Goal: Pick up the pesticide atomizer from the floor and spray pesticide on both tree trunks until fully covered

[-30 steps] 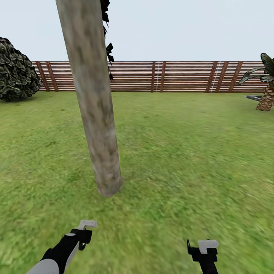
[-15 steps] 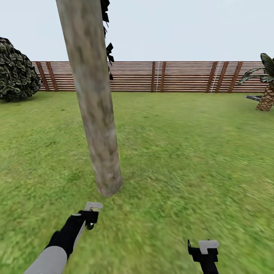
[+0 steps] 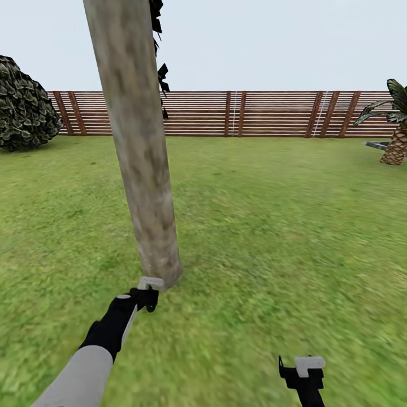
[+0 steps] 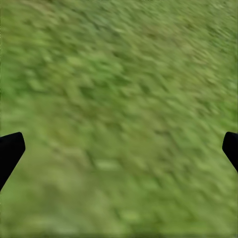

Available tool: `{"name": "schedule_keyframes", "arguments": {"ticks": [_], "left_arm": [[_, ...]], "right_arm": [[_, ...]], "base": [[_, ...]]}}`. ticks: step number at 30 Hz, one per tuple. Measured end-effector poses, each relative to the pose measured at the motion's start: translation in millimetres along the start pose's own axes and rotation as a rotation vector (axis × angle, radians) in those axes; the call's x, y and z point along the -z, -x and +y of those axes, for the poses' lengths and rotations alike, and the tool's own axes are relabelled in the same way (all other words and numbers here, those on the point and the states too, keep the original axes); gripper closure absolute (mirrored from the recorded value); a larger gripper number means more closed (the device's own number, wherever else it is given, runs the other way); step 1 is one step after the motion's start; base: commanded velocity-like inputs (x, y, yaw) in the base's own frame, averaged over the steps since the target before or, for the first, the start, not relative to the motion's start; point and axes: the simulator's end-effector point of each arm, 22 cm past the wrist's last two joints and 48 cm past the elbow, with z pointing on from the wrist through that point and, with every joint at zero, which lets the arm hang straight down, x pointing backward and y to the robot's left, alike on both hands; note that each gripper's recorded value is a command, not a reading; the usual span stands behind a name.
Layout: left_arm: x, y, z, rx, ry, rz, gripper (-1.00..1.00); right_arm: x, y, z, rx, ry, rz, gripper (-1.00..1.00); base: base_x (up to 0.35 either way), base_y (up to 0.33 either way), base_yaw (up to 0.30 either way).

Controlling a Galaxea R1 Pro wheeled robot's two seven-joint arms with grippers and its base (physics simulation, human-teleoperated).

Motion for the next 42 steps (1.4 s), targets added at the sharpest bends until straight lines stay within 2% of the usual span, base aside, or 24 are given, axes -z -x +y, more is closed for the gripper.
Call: {"name": "schedule_keyframes", "arguments": {"ticks": [2, 3, 5, 6, 7, 8, 10, 11, 12, 15, 19, 21, 24, 25, 27, 28, 29, 30, 31, 34, 37, 38, 39, 42], "left_arm": [[0.1, 0.5, 0.4, -0.003, 0.001, 0.0, 1.0], [0.9, 0.5, 10.9, -0.007, 0.015, 0.0, 1.0], [5.6, -4.0, 55.8, -0.023, 0.074, 0.008, 1.0], [7.6, -5.5, 69.5, -0.026, 0.09, 0.011, 1.0], [8.1, -6.8, 72.7, -0.028, 0.092, 0.013, 1.0], [7.8, -6.6, 70.6, -0.028, 0.088, 0.013, 1.0], [2.0, -0.1, 21.9, -0.021, 0.022, 0.004, 1.0], [0.7, 8.0, 3.9, -0.023, -0.002, -0.005, 1.0], [0.3, 14.8, -3.8, -0.024, -0.011, -0.008, 1.0], [1.2, 29.7, 0.2, -0.022, -0.003, 0.003, 1.0], [9.3, 50.6, 21.5, -0.031, 0.032, -0.036, 1.0], [9.8, 59.0, 10.8, -0.038, 0.018, -0.048, 1.0], [10.4, 78.2, -27.2, -0.06, -0.03, -0.04, 1.0], [10.9, 82.7, -25.8, -0.063, -0.027, -0.038, 1.0], [12.3, 89.1, -12.0, -0.069, -0.005, -0.036, 1.0], [15.5, 95.8, 22.5, -0.062, 0.036, -0.04, 1.0], [22.5, 101.2, 69.8, -0.044, 0.092, -0.041, 1.0], [21.6, 102.0, 61.8, -0.036, 0.08, -0.036, 1.0], [19.5, 107.6, 35.7, -0.007, 0.033, -0.034, 1.0], [20.8, 124.3, 17.6, -0.006, 0.011, -0.044, 1.0], [22.4, 130.7, 23.6, -0.006, 0.02, -0.051, 1.0], [23.6, 131.2, 34.1, -0.01, 0.036, -0.051, 1.0], [26.6, 130.5, 59.0, -0.011, 0.071, -0.049, 1.0], [31.3, 135.7, 82.8, -0.001, 0.096, -0.057, 1.0]], "right_arm": [[0.1, -0.3, -0.2, 0.0, 0.0, 0.001, -1.0], [0.1, -0.5, -0.3, 0.0, 0.0, 0.001, -1.0], [0.0, -0.4, -0.1, 0.001, 0.0, 0.001, -1.0], [0.1, -0.6, -0.1, 0.001, 0.0, 0.001, -1.0], [0.2, -0.7, -0.3, 0.001, 0.0, 0.001, -1.0], [0.2, -0.7, -0.3, 0.001, 0.0, 0.001, -1.0], [0.3, -1.0, -0.8, 0.0, -0.001, 0.002, -1.0], [0.0, -0.3, -0.8, 0.0, -0.001, 0.001, -1.0], [0.1, -0.6, -0.8, 0.0, -0.001, 0.001, -1.0], [-0.1, -0.6, -0.7, 0.001, -0.001, 0.001, -1.0], [0.1, -0.9, -0.5, 0.002, 0.0, 0.002, -1.0], [0.2, -1.1, -0.4, 0.003, 0.001, 0.003, -1.0], [0.4, -1.2, -0.4, 0.003, 0.001, 0.003, -1.0], [0.3, -1.1, -0.3, 0.003, 0.001, 0.003, -1.0], [0.3, -1.3, -0.3, 0.004, 0.001, 0.003, -1.0], [0.2, -0.9, -0.5, 0.003, 0.0, 0.002, -1.0], [0.2, -1.0, -0.2, 0.004, 0.001, 0.002, -1.0], [0.3, -1.2, -0.2, 0.004, 0.001, 0.003, -1.0], [0.3, -1.2, -0.5, 0.003, 0.0, 0.003, -1.0], [0.4, -1.3, -0.4, 0.003, 0.001, 0.003, -1.0], [0.3, -1.2, -0.3, 0.004, 0.001, 0.003, -1.0], [0.2, -1.0, -0.2, 0.004, 0.001, 0.002, -1.0], [0.2, -1.2, -0.2, 0.004, 0.001, 0.003, -1.0], [0.2, -1.0, -0.3, 0.004, 0.001, 0.002, -1.0]], "base": [[0.0, 0.0, 0.0], [0.0, 0.0, 0.0], [0.0, 0.0, 0.0], [0.0, 0.0, 0.0], [0.0, 0.0, 0.0], [0.0, 0.0, 0.0], [0.0, 0.0, 0.0], [0.0, 0.0, 0.0], [0.0, 0.0, 0.0], [-0.144, 0.0, 0.0], [-0.169, 0.0, 0.0], [-0.021, 0.0, 0.0], [-0.004, 0.0, 0.0], [0.0, 0.0, 0.0], [0.0, 0.0, 0.0], [0.0, 0.0, 0.0], [0.0, 0.0, 0.0], [0.0, 0.0, 0.0], [0.0, 0.0, 0.0], [0.0, 0.0, 0.0], [0.0, 0.0, 0.0], [0.0, 0.0, 0.0], [0.0, 0.0, 0.0], [0.0, 0.0, 0.0]]}}
